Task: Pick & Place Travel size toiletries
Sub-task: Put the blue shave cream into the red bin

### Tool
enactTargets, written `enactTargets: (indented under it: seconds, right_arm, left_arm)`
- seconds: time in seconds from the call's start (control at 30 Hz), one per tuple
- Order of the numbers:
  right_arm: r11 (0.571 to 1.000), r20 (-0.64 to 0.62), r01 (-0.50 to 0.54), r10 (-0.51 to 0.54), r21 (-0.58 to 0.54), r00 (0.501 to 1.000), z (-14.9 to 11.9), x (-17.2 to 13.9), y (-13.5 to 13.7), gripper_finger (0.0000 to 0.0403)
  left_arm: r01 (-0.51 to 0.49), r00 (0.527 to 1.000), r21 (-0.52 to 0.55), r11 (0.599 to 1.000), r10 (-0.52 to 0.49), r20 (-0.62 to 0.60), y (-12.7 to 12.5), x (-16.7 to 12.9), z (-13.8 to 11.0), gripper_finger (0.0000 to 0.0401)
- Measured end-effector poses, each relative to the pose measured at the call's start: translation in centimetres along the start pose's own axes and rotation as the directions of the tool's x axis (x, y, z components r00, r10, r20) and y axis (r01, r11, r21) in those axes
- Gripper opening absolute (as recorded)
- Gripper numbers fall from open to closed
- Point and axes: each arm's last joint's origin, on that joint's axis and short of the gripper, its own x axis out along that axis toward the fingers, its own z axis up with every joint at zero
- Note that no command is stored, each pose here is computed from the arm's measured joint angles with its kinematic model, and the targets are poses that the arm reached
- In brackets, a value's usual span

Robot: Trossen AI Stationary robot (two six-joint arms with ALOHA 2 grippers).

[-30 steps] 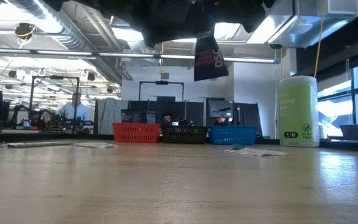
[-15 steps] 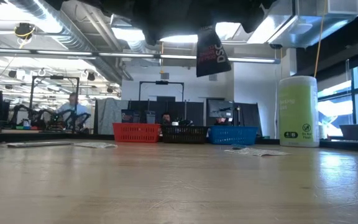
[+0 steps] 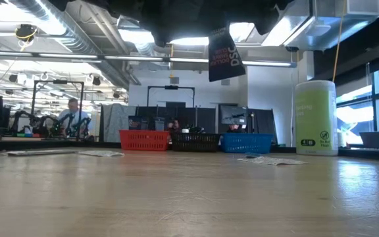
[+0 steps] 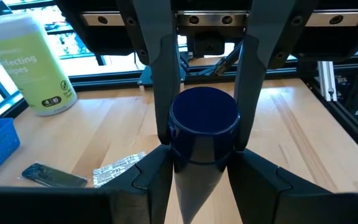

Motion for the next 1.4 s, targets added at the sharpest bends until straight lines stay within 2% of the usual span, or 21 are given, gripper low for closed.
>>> enactTargets:
  seconds: [0.2, 0.37, 0.5, 0.73, 0.87, 1.07, 1.23, 1.3, 1.4]
  right_arm:
    - [1.000, 0.000, -0.001, 0.001, 0.000, 1.000, 0.0, 0.0, 0.0, 0.0148]
    - [1.000, -0.004, -0.013, 0.013, -0.019, 1.000, -0.1, 0.0, 0.1, 0.0138]
    - [1.000, 0.005, -0.015, 0.015, -0.016, 1.000, 0.0, 0.0, 0.1, 0.0132]
    - [0.999, 0.029, -0.036, 0.037, -0.006, 0.999, 0.3, 0.0, 0.1, 0.0149]
    - [0.998, 0.032, -0.064, 0.064, -0.004, 0.997, 0.4, 0.0, 0.2, 0.0139]
    - [0.993, 0.045, -0.115, 0.114, 0.014, 0.992, 1.0, -0.8, 0.2, 0.0133]
    - [0.989, 0.035, -0.141, 0.140, 0.038, 0.990, 1.5, -2.7, 0.3, 0.0147]
    - [0.987, 0.047, -0.157, 0.155, 0.040, 0.987, 1.7, -3.3, 0.4, 0.0145]
    - [0.985, 0.072, -0.166, 0.163, 0.038, 0.984, 2.1, -4.1, 0.6, 0.0135]
  left_arm:
    - [0.004, 1.000, 0.003, 1.000, -0.004, -0.006, 0.0, 0.0, -0.1, 0.0143]
    - [0.066, 0.997, 0.010, 0.998, -0.066, -0.029, -0.2, 0.0, -0.3, 0.0143]
    - [0.069, 0.997, 0.012, 0.998, -0.069, -0.033, -0.2, 0.0, -0.3, 0.0143]
    - [0.088, 0.994, 0.025, 0.996, -0.087, -0.071, -0.3, -0.1, -0.7, 0.0147]
    - [0.109, 0.991, 0.028, 0.994, -0.107, -0.083, -0.4, -0.1, -0.8, 0.0157]
    - [0.147, 0.963, 0.059, 0.987, -0.130, -0.235, -0.4, -0.4, -2.3, 0.0164]
    - [0.126, 0.913, 0.004, 0.992, -0.115, -0.391, -1.1, -1.4, -4.2, 0.0159]
    - [0.119, 0.918, -0.010, 0.993, -0.114, -0.379, -1.6, -1.9, -4.9, 0.0157]
    - [0.097, 0.959, -0.016, 0.995, -0.097, -0.267, -2.4, -2.6, -5.5, 0.0153]
